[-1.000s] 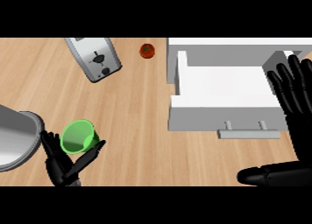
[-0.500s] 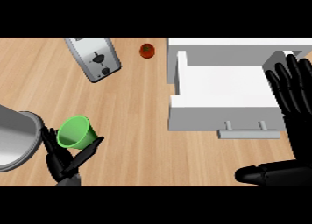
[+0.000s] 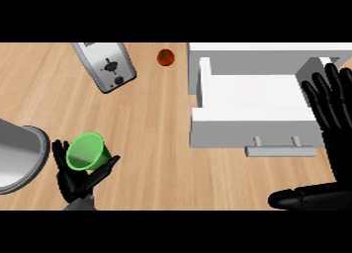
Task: Pick up the cup, place it into the drawer and close the drawer
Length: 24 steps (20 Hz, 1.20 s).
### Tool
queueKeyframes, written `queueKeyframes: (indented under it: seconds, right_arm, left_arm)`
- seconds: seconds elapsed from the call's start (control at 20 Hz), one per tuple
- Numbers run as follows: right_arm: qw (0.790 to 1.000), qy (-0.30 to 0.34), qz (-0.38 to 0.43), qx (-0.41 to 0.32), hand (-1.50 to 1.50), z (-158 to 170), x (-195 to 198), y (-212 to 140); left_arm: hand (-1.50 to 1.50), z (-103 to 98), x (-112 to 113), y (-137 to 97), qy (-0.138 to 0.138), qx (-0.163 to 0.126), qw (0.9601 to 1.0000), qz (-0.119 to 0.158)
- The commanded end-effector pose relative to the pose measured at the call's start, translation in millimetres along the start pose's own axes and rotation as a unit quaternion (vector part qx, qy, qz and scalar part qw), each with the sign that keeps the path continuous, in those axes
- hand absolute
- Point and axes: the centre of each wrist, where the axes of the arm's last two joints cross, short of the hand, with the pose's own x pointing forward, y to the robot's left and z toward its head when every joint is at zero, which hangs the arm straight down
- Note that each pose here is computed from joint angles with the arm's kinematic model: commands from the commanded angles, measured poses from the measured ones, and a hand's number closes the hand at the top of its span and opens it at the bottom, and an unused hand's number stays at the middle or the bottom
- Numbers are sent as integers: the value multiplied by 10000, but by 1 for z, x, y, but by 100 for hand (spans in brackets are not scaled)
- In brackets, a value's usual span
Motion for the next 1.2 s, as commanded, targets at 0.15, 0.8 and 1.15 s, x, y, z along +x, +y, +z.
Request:
queueKeyframes:
  seconds: [0.15,0.8,1.15]
  right_arm:
    - [10000,-23,-21,-22,-150,8,-10,2]
    - [10000,-39,78,0,-150,7,6,-11]
    - [10000,59,-3,-76,-150,1,-1,-2]
  left_arm:
    - [150,-1,-11,-8,-240,-334,9981,450]
    - [150,-20,1,-3,-346,-2097,9756,548]
    - [150,-47,19,-1,-699,-2792,9525,994]
